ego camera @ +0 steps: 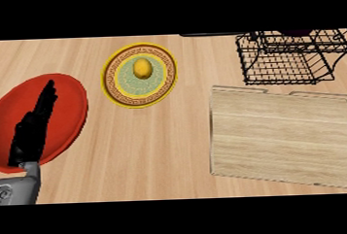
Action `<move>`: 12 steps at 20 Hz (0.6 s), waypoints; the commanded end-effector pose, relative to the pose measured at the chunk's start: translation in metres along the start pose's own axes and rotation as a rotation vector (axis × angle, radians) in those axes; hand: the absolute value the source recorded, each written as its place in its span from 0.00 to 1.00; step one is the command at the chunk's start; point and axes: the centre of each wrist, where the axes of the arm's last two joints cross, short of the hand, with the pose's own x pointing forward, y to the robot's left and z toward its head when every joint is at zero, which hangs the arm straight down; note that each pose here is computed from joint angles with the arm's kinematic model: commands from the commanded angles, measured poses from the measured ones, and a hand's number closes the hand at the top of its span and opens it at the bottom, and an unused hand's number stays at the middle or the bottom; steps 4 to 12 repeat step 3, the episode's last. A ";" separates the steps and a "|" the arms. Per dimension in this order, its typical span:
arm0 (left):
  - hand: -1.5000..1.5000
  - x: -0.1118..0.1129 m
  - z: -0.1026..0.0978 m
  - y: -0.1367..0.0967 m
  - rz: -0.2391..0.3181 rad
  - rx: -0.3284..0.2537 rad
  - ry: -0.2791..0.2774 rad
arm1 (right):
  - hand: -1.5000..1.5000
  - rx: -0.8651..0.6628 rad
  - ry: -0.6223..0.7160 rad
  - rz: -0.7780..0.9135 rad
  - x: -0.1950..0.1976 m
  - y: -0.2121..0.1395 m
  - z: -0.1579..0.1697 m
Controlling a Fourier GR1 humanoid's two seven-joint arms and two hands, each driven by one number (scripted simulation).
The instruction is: Pick the eggplant from the tray and place it in the tiered basket
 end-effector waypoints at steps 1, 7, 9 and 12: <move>0.50 -0.008 0.006 -0.017 -0.002 -0.010 0.008 | 0.00 0.009 -0.030 -0.058 -0.028 -0.049 0.019; 0.50 0.002 0.009 0.002 0.009 0.013 0.004 | 0.00 0.009 -0.041 -0.084 -0.059 -0.064 0.029; 0.50 0.002 0.009 0.002 0.009 0.013 0.004 | 0.00 0.009 -0.041 -0.084 -0.059 -0.064 0.029; 0.50 0.002 0.009 0.002 0.009 0.013 0.004 | 0.00 0.009 -0.041 -0.084 -0.059 -0.064 0.029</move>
